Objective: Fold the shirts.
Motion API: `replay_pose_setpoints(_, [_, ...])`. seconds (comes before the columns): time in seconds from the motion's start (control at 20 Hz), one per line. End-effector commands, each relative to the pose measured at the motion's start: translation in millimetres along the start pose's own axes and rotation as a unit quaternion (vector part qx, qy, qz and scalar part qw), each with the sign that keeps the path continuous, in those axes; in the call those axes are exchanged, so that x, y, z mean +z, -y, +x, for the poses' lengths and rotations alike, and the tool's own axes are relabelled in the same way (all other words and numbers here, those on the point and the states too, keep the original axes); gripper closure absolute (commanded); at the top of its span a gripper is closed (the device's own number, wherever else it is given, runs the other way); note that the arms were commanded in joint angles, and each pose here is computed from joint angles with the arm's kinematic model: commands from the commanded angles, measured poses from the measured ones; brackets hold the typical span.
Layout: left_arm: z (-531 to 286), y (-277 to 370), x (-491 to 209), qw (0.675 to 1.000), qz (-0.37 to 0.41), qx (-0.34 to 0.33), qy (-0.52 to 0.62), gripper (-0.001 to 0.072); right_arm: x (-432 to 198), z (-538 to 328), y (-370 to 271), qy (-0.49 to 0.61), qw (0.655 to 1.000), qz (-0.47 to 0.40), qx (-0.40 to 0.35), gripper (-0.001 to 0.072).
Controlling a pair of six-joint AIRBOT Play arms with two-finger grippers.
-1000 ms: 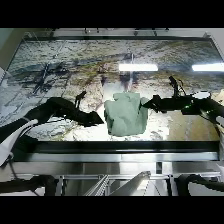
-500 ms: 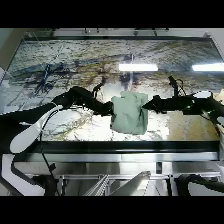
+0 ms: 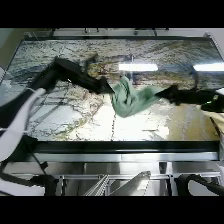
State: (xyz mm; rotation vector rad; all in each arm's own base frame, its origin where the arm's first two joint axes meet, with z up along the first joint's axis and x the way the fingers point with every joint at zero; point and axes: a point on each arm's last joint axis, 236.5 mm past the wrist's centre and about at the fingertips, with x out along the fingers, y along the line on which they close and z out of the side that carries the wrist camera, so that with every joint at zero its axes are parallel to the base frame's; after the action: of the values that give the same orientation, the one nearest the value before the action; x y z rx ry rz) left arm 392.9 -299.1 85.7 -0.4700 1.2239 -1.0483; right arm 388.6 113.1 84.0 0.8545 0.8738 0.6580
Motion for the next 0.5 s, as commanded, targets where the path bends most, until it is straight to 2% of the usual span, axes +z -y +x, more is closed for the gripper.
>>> replay_pose_setpoints(0.0, [-143, 104, 14, 0.988, 0.118, 0.021, 0.096, 0.0682, 81, -134, -134, 0.222, 0.959, -0.139, 0.112, 0.0694])
replay_pose_setpoints(0.1, [-213, 160, 9, 0.962, 0.195, 0.069, 0.176, 0.0682, 94, -220, -210, 0.358, 0.898, -0.239, 0.095, 0.0695])
replay_pose_setpoints(0.2, [-253, 193, -1, 0.941, 0.222, 0.109, 0.229, 0.0681, 81, -255, -259, 0.417, 0.854, -0.307, 0.055, 0.0695])
replay_pose_setpoints(0.3, [-272, 210, -10, 0.927, 0.240, 0.128, 0.257, 0.0681, 62, -254, -288, 0.417, 0.841, -0.339, 0.064, 0.0694])
replay_pose_setpoints(0.45, [-276, 209, -18, 0.929, 0.238, 0.134, 0.250, 0.0681, 47, -240, -302, 0.394, 0.845, -0.349, 0.092, 0.0695])
